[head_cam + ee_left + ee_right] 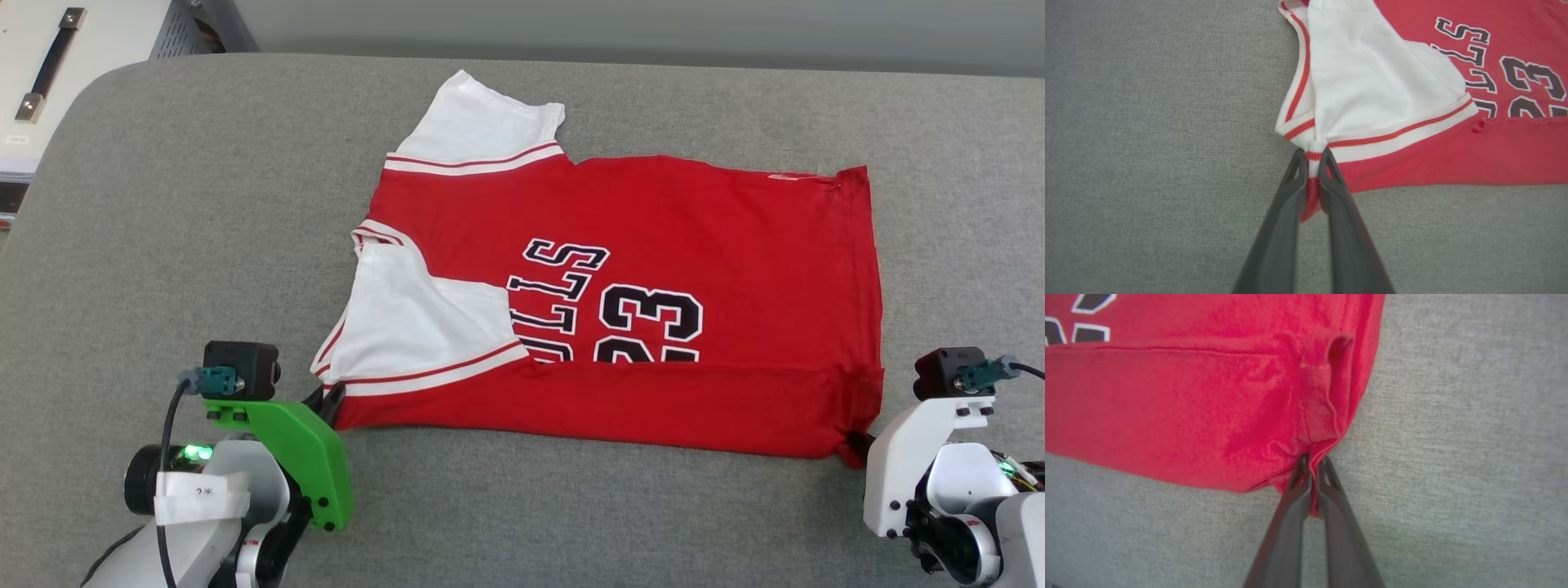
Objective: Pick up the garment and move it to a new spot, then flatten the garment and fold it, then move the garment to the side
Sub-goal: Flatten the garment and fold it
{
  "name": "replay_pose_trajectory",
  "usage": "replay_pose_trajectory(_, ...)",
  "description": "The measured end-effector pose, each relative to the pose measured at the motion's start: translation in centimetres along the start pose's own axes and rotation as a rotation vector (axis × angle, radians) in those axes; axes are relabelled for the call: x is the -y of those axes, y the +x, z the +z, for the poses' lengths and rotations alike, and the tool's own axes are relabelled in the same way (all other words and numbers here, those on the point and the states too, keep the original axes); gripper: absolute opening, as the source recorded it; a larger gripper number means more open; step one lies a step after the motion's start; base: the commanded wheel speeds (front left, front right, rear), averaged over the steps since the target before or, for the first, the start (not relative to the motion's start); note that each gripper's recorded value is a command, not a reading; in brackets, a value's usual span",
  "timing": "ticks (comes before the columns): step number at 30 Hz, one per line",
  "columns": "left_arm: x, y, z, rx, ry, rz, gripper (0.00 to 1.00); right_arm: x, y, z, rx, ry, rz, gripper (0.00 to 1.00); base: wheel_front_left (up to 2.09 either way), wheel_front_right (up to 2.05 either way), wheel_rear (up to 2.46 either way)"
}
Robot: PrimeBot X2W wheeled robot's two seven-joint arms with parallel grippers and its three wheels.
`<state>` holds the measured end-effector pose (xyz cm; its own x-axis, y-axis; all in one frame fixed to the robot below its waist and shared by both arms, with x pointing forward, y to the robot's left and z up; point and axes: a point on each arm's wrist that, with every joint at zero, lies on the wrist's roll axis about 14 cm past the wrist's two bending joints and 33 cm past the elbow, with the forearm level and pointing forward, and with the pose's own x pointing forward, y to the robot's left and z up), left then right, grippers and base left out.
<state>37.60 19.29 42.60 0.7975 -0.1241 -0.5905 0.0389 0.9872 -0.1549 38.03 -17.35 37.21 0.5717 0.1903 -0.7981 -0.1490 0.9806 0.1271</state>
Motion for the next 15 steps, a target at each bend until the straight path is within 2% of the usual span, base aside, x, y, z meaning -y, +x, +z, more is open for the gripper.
replay_pose_trajectory(9,-0.5,-1.1,-1.0,-0.021,0.016,0.012,0.0,1.7,-2.0,1.0,0.048,0.005,-0.035,0.0,0.0,0.0,0.0)
replay_pose_trajectory(15,0.1,-2.5,-2.6,-0.047,0.033,-0.012,0.0,2.7,-4.5,0.4,0.046,0.007,-0.042,0.0,0.0,0.0,0.0)
